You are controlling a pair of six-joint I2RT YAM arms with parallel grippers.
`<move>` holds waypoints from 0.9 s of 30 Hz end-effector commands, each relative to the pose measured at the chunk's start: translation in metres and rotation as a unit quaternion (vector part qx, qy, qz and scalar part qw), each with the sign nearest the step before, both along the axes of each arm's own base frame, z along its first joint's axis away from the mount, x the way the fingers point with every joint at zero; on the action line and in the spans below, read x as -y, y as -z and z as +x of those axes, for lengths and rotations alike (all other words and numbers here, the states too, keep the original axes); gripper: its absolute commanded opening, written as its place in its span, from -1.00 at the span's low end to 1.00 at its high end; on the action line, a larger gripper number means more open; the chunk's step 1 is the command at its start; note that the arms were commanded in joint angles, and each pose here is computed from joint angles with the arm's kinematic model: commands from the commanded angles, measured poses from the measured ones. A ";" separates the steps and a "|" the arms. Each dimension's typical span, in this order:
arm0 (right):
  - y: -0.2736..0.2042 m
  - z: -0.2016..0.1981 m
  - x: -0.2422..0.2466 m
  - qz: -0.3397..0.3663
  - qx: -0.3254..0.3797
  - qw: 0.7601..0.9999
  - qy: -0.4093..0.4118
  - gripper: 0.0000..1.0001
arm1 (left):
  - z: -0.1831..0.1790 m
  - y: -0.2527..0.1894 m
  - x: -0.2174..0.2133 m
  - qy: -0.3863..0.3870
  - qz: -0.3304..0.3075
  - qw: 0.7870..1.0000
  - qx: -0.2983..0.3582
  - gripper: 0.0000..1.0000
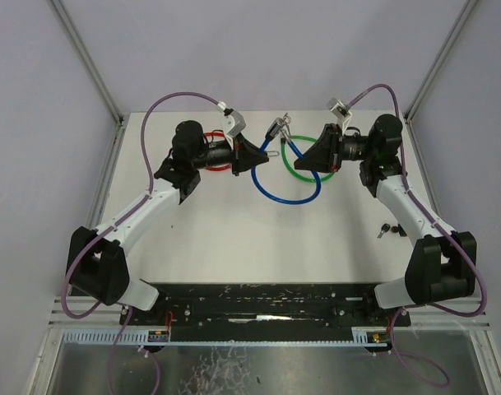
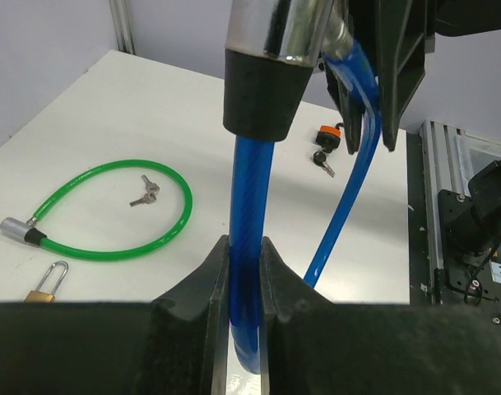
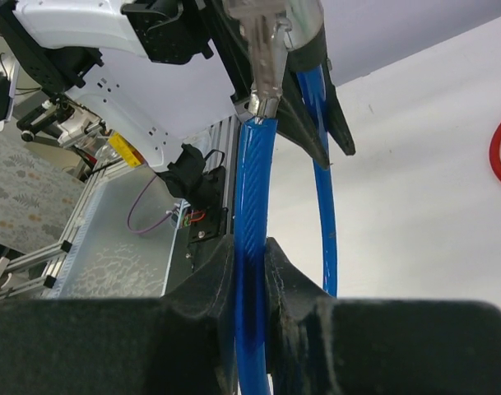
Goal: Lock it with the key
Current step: Lock the lock at the center of the board.
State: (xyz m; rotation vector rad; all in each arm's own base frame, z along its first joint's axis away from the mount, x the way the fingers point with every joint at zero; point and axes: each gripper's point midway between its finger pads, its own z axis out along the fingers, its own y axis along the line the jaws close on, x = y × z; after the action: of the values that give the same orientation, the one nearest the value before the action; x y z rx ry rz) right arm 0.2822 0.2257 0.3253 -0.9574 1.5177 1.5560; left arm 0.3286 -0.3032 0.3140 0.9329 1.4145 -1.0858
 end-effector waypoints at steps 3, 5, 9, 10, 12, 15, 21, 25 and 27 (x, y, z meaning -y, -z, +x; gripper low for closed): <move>-0.025 0.003 0.005 0.023 0.056 0.998 0.013 -1.00 | -0.009 -0.012 0.008 0.031 0.002 0.999 0.016 -0.99; -0.024 0.003 0.005 0.023 0.054 0.998 0.012 -1.00 | -0.009 -0.014 0.009 0.029 0.002 0.999 0.017 -0.99; -0.020 0.004 0.005 0.023 0.049 0.998 0.013 -1.00 | -0.007 -0.017 0.008 0.023 0.000 1.000 0.017 -0.99; -0.019 0.004 0.005 0.023 0.048 0.999 0.013 -1.00 | -0.006 -0.017 0.008 0.021 -0.001 1.000 0.016 -0.99; -0.018 0.004 0.004 0.023 0.045 0.999 0.012 -1.00 | -0.005 -0.017 0.008 0.017 -0.001 1.000 0.016 -0.99; -0.015 0.005 0.004 0.023 0.040 0.999 0.013 -1.00 | -0.005 -0.019 0.008 0.014 -0.003 1.000 0.016 -0.99; -0.010 0.005 0.003 0.023 0.030 0.999 0.006 -1.00 | -0.002 -0.025 0.007 0.008 -0.005 1.000 0.024 -0.99; -0.008 0.003 0.000 0.023 0.023 0.999 -0.003 -1.00 | -0.001 -0.025 0.007 0.008 -0.002 1.000 0.024 -0.99; -0.007 0.002 -0.001 0.023 0.020 1.000 -0.008 -1.00 | 0.000 -0.022 0.007 0.006 0.003 1.000 0.020 -0.99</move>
State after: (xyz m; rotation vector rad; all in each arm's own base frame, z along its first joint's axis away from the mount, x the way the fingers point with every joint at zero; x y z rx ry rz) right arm 0.2842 0.2248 0.3238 -0.9260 1.5132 1.6061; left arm 0.3339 -0.3045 0.3166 0.9328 1.4336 -1.0599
